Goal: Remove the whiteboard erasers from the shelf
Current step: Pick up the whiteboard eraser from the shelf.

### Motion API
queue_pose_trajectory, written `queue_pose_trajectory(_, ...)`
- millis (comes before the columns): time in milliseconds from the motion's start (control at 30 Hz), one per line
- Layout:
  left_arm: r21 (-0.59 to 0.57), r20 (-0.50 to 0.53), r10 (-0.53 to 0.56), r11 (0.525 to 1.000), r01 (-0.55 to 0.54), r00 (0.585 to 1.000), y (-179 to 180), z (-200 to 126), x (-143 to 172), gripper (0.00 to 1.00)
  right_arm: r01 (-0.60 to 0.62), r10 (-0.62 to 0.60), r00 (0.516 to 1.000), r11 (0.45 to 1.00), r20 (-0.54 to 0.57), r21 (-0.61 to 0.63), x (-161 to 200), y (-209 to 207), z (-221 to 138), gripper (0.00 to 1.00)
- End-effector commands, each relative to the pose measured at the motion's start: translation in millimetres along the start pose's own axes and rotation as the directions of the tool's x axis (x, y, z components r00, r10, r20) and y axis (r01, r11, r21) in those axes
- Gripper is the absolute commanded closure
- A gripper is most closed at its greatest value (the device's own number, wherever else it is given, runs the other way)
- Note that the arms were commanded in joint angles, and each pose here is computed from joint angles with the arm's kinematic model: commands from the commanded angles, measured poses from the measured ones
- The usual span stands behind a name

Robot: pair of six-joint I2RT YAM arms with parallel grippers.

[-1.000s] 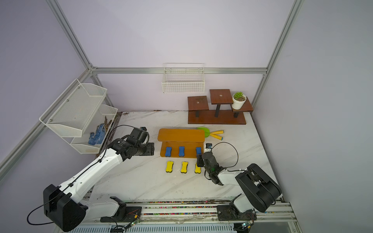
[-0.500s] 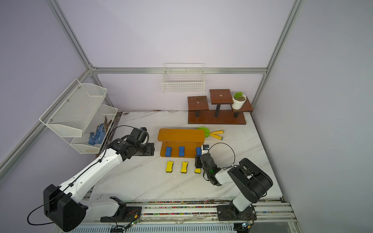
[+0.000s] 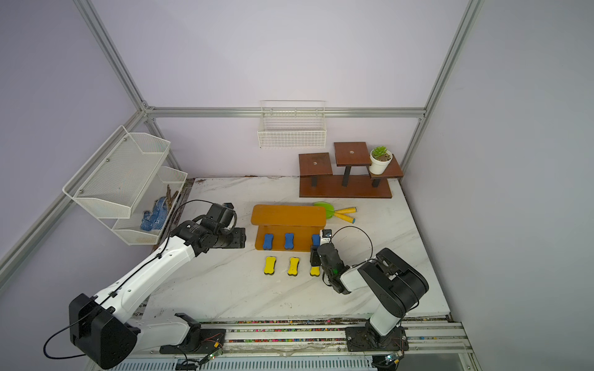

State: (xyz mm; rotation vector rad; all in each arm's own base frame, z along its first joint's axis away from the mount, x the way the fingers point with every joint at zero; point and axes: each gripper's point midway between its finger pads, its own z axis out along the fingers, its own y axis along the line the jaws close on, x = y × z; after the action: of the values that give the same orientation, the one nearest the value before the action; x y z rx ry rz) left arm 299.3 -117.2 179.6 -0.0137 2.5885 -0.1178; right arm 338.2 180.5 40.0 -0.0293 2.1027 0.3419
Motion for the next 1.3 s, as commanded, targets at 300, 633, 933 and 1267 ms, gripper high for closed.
queue_pose_trajectory(300, 0.015, 0.021, 0.009, 1.0, -0.01, 1.0, 0, -2, -4, 0.28, 0.008, -0.009, 0.999, 0.999, 0.033, 0.035, -10, 1, 12, 0.52)
queue_pose_trajectory(633, 0.012, 0.019, 0.003, 1.0, -0.004, 1.0, 3, -2, -5, 0.28, 0.008, -0.009, 1.0, 0.999, 0.022, 0.053, -6, -4, 10, 0.63)
queue_pose_trajectory(933, 0.01, 0.023, -0.004, 1.0, 0.004, 1.0, 6, -3, -7, 0.28, -0.005, 0.002, 0.999, 0.998, 0.042, 0.069, -15, -7, -2, 0.66)
queue_pose_trajectory(1267, 0.014, 0.027, -0.008, 1.0, 0.008, 1.0, 6, -4, -7, 0.28, -0.06, 0.058, 0.998, 0.995, 0.029, 0.086, -24, -14, -34, 0.67)
